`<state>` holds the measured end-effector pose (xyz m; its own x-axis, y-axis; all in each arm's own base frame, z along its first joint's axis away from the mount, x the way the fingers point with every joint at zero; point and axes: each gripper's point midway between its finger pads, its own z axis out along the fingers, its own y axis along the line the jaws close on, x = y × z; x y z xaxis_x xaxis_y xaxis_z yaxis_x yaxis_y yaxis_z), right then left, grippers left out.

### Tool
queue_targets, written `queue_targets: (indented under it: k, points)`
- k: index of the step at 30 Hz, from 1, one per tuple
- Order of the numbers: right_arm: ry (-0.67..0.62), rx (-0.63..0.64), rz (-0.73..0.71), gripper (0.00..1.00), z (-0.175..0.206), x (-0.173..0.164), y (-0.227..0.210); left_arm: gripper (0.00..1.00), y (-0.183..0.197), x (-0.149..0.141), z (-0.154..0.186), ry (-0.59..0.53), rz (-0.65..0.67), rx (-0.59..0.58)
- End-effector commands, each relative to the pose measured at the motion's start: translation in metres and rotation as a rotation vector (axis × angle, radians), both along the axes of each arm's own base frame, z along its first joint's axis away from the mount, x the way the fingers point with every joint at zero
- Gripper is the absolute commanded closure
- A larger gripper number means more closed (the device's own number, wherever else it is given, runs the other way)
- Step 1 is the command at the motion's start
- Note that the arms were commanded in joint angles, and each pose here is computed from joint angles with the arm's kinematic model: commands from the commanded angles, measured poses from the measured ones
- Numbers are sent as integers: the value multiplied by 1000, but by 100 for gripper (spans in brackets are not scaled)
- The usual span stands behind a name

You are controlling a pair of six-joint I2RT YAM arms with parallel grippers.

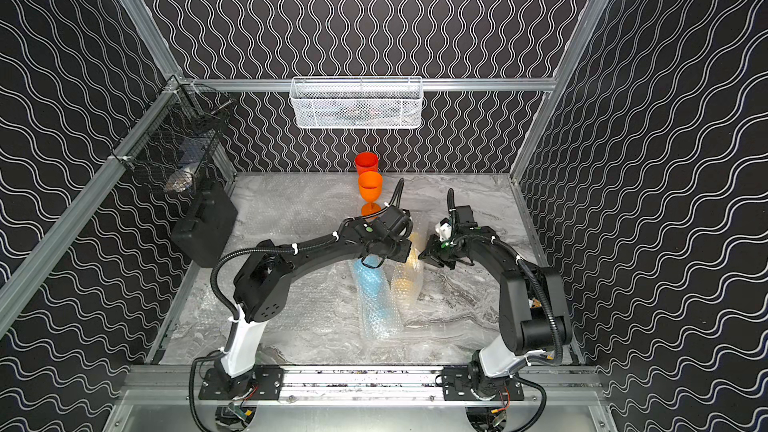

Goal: Unpack wine glasses from bubble wrap
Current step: Unwrap the wine glass from the bubble wrap.

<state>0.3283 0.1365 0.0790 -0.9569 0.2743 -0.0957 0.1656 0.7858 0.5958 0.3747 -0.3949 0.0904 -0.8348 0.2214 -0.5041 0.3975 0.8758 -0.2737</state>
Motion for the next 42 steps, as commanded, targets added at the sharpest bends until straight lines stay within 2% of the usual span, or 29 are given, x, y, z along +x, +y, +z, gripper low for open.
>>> queue_targets:
  k: [1, 4, 9, 16, 17, 24, 37, 42]
  points:
    - [-16, -33, 15, 84, 0, 5, 1, 87, 0, -2, 8, -37, -44, -24]
    - [-30, -66, 14, 83, 5, 7, 0, 88, 8, 1, 12, -53, -23, -37]
    - [-62, -77, 20, 78, 21, 8, 6, 92, 4, 4, 18, -49, -21, -126]
    - [-99, -142, 49, 75, 36, 13, 4, 92, 1, 8, 24, -65, -27, -190]
    - [-130, -152, 47, 74, 46, 22, 4, 92, 0, 8, 24, -62, -29, -193]
    - [-140, -259, 105, 69, 38, 32, 9, 92, -3, 9, 23, -52, -36, -211]
    - [-125, -419, 148, 67, 20, 33, 8, 92, -7, 12, 19, -37, -36, -224]
    - [-123, -421, 158, 67, 18, 31, 12, 91, -9, 12, 20, -31, -40, -237]
